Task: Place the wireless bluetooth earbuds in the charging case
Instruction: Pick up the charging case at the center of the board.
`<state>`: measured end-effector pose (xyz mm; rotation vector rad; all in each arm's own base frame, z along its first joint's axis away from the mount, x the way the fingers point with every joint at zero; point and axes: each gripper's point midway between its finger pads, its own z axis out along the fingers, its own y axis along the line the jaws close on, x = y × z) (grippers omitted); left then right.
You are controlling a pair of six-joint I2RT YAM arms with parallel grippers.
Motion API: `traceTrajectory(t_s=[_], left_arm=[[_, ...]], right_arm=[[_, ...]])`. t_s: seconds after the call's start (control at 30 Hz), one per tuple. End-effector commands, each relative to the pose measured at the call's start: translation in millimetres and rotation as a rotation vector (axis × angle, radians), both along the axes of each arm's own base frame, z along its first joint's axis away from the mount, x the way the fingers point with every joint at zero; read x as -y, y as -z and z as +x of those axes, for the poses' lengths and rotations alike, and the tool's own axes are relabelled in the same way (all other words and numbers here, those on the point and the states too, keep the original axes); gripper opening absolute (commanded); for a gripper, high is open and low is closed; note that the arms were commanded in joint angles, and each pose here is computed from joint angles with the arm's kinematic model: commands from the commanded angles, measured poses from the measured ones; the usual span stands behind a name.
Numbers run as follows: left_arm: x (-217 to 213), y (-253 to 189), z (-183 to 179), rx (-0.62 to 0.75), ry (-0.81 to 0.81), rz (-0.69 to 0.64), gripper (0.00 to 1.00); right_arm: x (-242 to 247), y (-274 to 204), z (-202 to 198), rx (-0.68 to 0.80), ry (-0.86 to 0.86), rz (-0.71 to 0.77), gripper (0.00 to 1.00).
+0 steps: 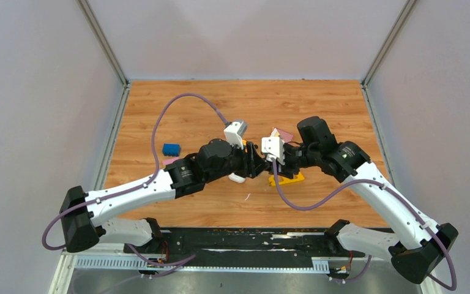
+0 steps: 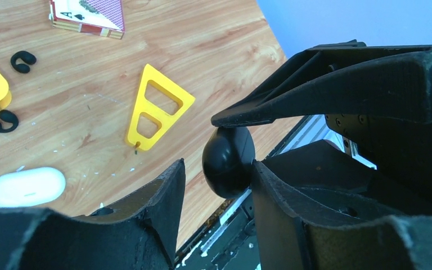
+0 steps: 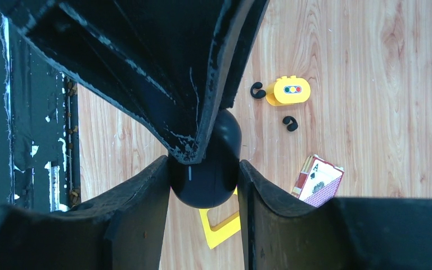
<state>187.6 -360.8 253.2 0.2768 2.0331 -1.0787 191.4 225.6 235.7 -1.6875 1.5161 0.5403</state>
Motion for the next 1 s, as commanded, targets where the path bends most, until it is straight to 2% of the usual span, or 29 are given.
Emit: traceTrajectory(t_s=[0.0,0.23,0.37,0.43,0.57,0.67,0.83,0.97], left_arm=[[14,-14,1,0.008,0.025,-0.050,0.53],[22,-9,-2,-0.002,0.056,-0.059,0.43],[17,-8,-1,0.035,0.060,-0.030,0.29],[16,-8,-4,0.071,0.095,-0.017,0.21],[8,-12,-27,0.244,0.276,0.002,0.13],[-11,-20,-49,0.405,0.380,-0.029,0.13],[-48,-33,-68,0.688,0.406,-0.089,0.07],[-66,-31,-76,0.764,0.378,-0.144,0.07]], right_arm=[[-5,-22,-4,0.026,-0.011,0.061,0.27],[-5,-24,-5,0.026,-0.013,0.068,0.28],[-4,-22,-6,0.026,-0.012,0.062,0.30],[-4,-20,-9,0.016,-0.019,0.067,0.36],[-9,-33,-28,-0.101,-0.066,0.152,0.58],[-13,-47,-45,-0.202,-0.144,0.210,0.68],[-22,-66,-70,-0.360,-0.258,0.265,0.69],[-27,-53,-66,-0.445,-0.247,0.250,0.62]])
